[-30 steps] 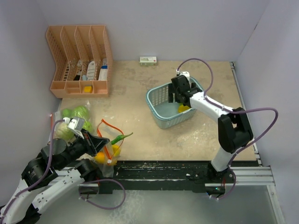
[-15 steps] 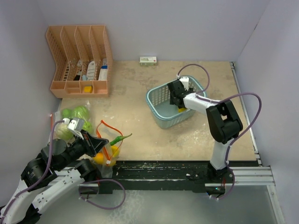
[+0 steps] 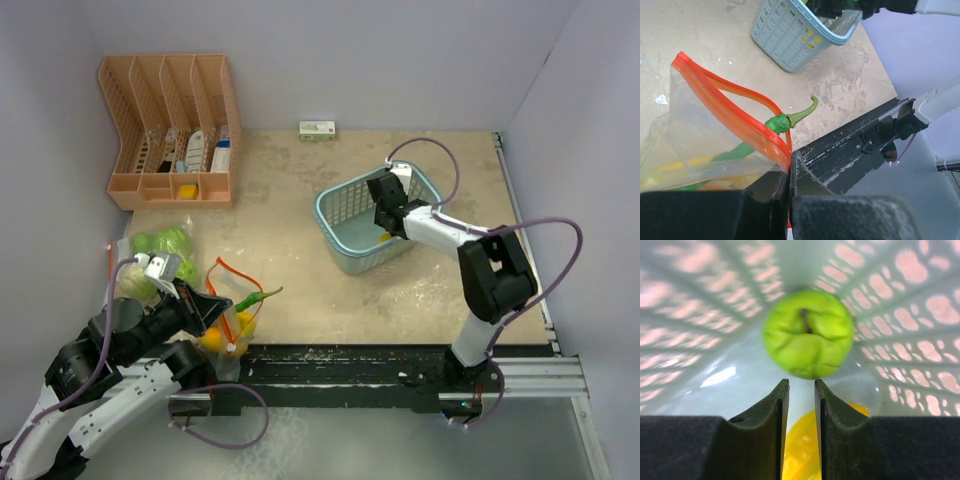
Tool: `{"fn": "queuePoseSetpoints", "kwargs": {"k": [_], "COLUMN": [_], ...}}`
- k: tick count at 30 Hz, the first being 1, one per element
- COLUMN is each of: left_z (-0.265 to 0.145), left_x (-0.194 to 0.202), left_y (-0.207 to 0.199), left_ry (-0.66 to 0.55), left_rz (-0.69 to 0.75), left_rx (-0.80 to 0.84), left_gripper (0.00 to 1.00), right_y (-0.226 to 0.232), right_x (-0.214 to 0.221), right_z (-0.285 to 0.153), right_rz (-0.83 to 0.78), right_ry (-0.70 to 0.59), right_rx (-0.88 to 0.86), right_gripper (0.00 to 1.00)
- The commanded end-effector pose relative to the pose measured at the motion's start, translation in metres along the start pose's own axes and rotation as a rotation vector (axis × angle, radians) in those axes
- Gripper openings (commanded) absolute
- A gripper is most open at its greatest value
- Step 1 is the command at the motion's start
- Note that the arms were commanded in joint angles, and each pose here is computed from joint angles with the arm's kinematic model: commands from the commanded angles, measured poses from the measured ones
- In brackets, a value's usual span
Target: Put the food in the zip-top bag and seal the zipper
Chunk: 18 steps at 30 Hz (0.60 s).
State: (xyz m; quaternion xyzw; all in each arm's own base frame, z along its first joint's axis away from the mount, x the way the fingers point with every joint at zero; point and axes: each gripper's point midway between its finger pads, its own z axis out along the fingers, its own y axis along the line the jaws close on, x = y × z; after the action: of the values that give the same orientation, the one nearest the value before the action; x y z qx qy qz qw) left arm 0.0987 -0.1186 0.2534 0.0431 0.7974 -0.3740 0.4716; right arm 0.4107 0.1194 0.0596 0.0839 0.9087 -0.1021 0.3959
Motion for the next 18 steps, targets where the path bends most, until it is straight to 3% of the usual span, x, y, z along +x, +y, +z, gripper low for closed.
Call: {"fn": "queuePoseSetpoints", "kwargs": {"k": [1, 5, 9, 11, 14, 16, 18], "left_z": [-0.004, -0.003, -0.003, -0.004, -0.004, -0.004, -0.004], "left_x": [-0.013, -0.013, -0.013, -0.014, -0.014, -0.014, -0.014], "left_y": [-0.007, -0.008, -0.009, -0.009, -0.009, -0.009, -0.009], "left_ry": [-0.053, -0.053, -0.055, -0.057, -0.061, -0.059, -0.060], "left_rz": [-0.001, -0.006, -0.006, -0.006, -0.006, -0.005, -0.004], "left_rx": [0.026, 0.030, 0.036, 0.038, 0.042, 0.042, 0.042], "left_gripper": [0.00, 0.00, 0.00, 0.00, 0.00, 0.00, 0.00], "right_y": [0.047, 0.066, 0.045, 0.031, 0.009, -0.002, -0.001], "right_x": [-0.046, -0.045, -0.042, -0.046, -0.059, -0.067, -0.072], "right_z": [-0.052, -0.079, -0.079, -0.075, -0.063, -0.054, -0.048], "right_rz": [0.028, -0.044, -0.033, 0.003, 0.039, 0.074, 0.129], "right_ry": [-0.077, -0.041, -0.025, -0.037, -0.102, -0.143, -0.165], "right_rx": [-0.356, -0.526, -0.426, -0.337, -0.188, -0.100, -0.075], "right_gripper": [0.28, 0.26, 0.33, 0.59, 0.86, 0.97, 0.99]}}
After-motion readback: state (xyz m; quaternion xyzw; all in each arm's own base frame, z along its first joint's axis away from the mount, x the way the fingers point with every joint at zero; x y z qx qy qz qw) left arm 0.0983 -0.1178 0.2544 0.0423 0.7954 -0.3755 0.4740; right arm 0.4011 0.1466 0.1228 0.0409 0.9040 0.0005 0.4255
